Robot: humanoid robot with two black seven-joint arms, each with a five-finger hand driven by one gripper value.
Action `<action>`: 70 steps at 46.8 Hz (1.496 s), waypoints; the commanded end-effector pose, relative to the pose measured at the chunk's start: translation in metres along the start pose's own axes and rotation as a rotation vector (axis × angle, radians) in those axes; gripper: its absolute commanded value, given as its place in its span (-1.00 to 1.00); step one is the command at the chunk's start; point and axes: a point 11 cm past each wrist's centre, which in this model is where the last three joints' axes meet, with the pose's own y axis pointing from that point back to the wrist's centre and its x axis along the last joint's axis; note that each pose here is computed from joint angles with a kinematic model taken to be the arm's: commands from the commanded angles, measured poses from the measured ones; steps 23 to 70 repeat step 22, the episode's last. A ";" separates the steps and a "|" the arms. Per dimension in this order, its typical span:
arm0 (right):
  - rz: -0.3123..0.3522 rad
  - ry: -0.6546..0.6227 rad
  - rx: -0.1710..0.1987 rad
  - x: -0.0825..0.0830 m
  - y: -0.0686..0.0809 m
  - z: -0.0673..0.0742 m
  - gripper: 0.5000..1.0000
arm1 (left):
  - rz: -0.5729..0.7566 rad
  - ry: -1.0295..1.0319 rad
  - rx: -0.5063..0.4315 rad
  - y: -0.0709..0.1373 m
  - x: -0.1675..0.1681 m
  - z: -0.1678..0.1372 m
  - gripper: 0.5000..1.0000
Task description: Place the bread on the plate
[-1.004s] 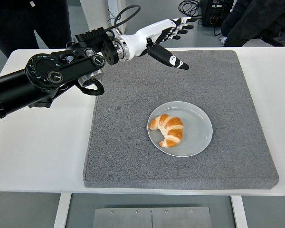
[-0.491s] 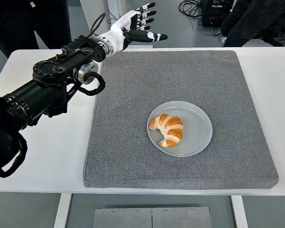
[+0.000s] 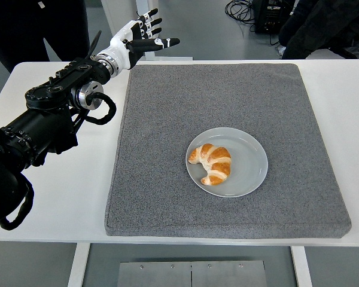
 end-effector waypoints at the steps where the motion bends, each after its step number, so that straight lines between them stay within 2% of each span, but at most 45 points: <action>1: 0.000 0.002 0.000 0.000 0.000 0.000 1.00 | -0.003 0.070 -0.014 0.000 0.000 0.002 0.99; 20: 0.003 0.001 0.000 0.001 0.000 0.000 1.00 | 0.113 0.441 -0.051 0.007 0.026 -0.005 0.99; 70: 0.003 0.003 0.000 0.001 0.000 0.000 1.00 | 0.116 0.445 -0.053 0.007 0.026 -0.005 0.99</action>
